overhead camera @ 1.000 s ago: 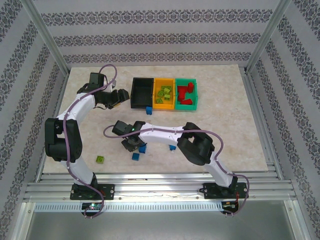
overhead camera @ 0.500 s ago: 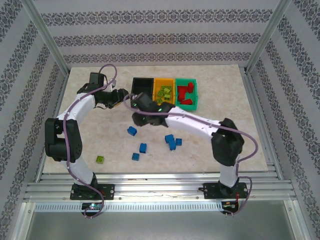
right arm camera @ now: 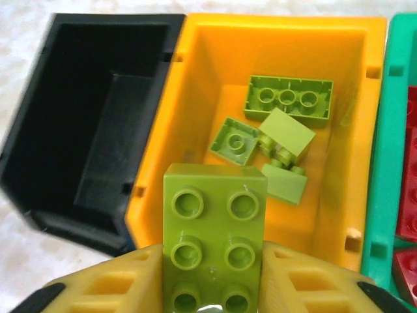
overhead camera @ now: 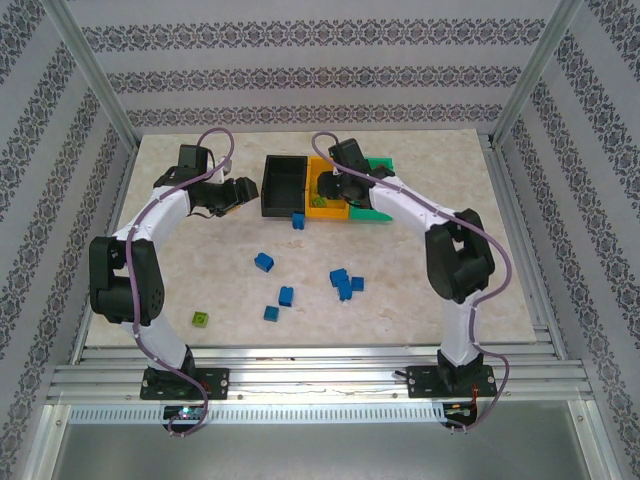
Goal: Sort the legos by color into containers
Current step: Place the lego in the container.
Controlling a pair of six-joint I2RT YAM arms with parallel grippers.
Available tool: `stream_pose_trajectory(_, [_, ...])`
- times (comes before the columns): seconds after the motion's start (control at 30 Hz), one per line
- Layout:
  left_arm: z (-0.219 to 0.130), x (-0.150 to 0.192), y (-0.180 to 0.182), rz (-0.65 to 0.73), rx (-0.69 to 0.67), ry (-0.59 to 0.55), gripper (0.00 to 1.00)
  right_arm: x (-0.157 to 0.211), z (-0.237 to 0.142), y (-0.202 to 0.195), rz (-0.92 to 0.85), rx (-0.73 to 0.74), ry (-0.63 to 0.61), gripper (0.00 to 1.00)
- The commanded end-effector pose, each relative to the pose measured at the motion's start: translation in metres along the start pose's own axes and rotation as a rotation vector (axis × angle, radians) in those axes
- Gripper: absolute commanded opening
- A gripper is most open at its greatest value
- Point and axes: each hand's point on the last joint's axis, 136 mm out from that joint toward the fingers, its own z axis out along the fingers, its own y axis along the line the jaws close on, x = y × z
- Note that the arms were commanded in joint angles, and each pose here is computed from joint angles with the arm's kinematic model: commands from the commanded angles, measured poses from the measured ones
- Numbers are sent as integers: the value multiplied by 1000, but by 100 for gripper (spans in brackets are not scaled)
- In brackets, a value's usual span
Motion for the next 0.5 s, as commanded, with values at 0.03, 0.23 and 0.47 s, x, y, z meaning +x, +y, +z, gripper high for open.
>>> stream_pose_trajectory(0.03, [-13, -5, -5, 43, -13, -31, 69, -8, 17, 15, 23, -74, 24, 45])
stream_pose_trajectory(0.23, [-12, -4, -4, 43, -11, -29, 70, -3, 0, 22, -9, -84, 11, 46])
stream_pose_trajectory(0.47, [-10, -4, -7, 38, 3, -28, 70, 21, -43, 17, -55, -117, -6, 47])
